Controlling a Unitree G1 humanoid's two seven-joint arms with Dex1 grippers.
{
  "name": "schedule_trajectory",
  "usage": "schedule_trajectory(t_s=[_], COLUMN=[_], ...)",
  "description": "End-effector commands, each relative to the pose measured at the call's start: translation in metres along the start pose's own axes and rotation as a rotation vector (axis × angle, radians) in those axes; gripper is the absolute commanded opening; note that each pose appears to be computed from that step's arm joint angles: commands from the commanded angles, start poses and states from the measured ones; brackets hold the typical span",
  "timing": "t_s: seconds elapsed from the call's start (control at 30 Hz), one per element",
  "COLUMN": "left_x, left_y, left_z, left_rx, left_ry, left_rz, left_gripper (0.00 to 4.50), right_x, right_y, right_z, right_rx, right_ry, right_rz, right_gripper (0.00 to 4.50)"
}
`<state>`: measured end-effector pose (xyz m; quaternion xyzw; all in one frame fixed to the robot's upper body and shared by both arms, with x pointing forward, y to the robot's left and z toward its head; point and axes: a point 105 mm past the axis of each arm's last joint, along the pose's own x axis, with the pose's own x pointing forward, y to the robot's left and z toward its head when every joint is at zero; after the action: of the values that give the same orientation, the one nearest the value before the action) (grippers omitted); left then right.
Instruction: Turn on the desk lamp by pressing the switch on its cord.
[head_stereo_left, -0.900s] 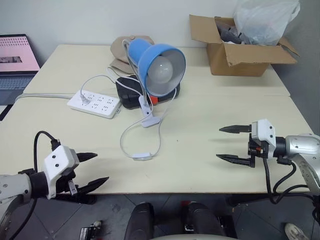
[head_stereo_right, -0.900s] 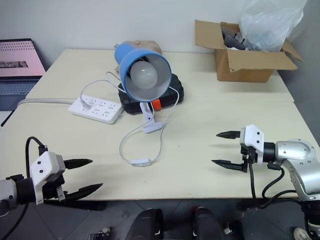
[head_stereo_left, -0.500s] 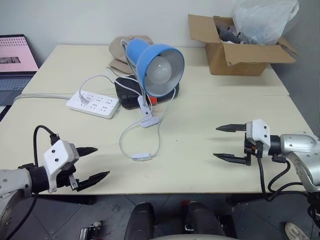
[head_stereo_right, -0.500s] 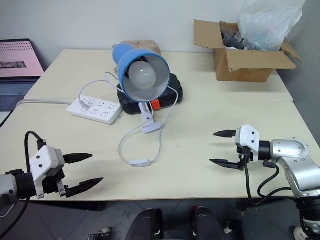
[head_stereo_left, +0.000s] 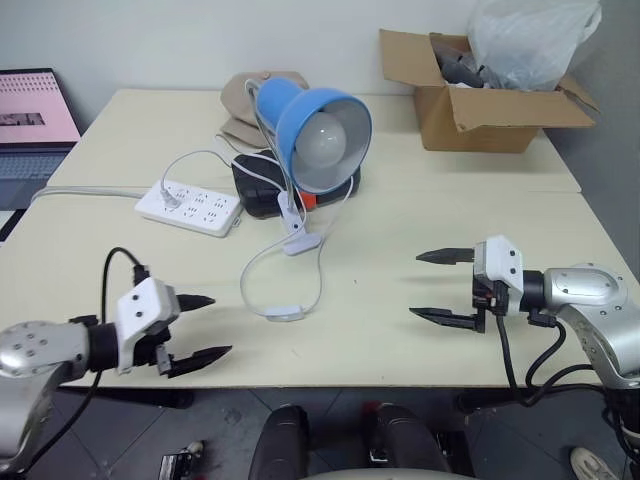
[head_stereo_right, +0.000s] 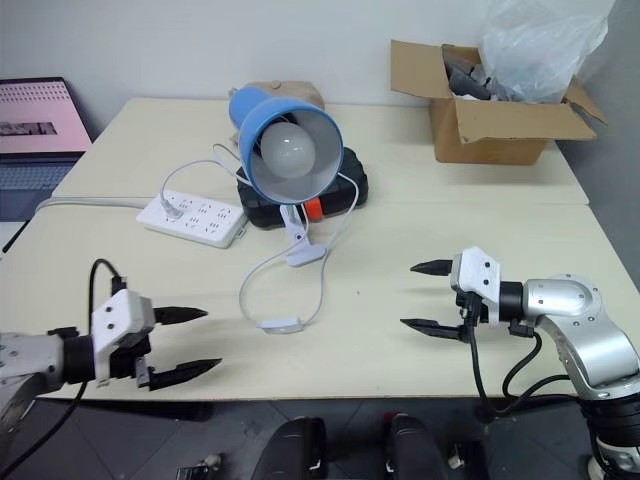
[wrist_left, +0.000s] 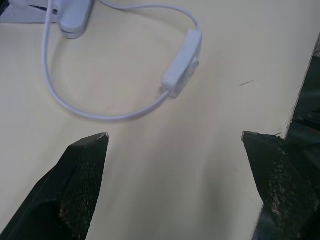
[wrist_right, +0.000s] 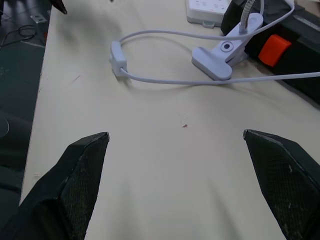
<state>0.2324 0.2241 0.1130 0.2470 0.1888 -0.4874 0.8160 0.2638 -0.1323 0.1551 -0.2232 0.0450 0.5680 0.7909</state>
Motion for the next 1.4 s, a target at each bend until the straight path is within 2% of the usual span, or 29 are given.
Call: schedule_trajectory(t_s=[0.03, 0.3, 0.53, 0.6, 0.63, 0.97, 1.2, 1.3, 1.4], left_x=[0.02, 0.054, 0.068, 0.072, 0.073, 0.078, 0.081, 0.084, 0.093], left_y=[0.004, 0.025, 0.025, 0.024, 0.024, 0.021, 0.017, 0.012, 0.01], left_z=[-0.005, -0.002, -0.004, -0.006, -0.007, -0.007, 0.01, 0.018, 0.039], left_rx=[0.091, 0.117, 0.115, 0.119, 0.12, 0.136, 0.131, 0.128, 0.182], left_ry=[0.019, -0.065, -0.083, -0.084, -0.084, -0.094, -0.141, -0.165, -0.2], left_rz=[-0.035, -0.065, -0.13, -0.143, -0.148, -0.175, -0.212, -0.245, -0.29], left_gripper=[4.45, 4.45, 4.45, 4.07, 4.03, 1.91, 0.47, 0.41, 0.41], right_x=[0.004, 0.003, 0.0, 0.0, 0.0, -0.002, -0.002, -0.005, -0.008], right_y=[0.002, 0.014, 0.017, 0.019, 0.019, 0.017, 0.016, 0.014, 0.012], right_z=[0.013, 0.013, 0.012, 0.012, 0.011, 0.011, 0.011, 0.014, 0.022], right_rx=[0.0, 0.026, 0.025, 0.027, 0.027, 0.017, 0.013, 0.012, 0.011], right_ry=[-0.002, 0.023, 0.04, 0.039, 0.04, 0.042, 0.04, 0.039, 0.024], right_rz=[-0.029, -0.057, -0.083, -0.085, -0.086, -0.095, -0.103, -0.114, -0.114], right_gripper=[4.5, 4.5, 4.5, 4.5, 4.5, 4.5, 4.5, 4.5, 4.5])
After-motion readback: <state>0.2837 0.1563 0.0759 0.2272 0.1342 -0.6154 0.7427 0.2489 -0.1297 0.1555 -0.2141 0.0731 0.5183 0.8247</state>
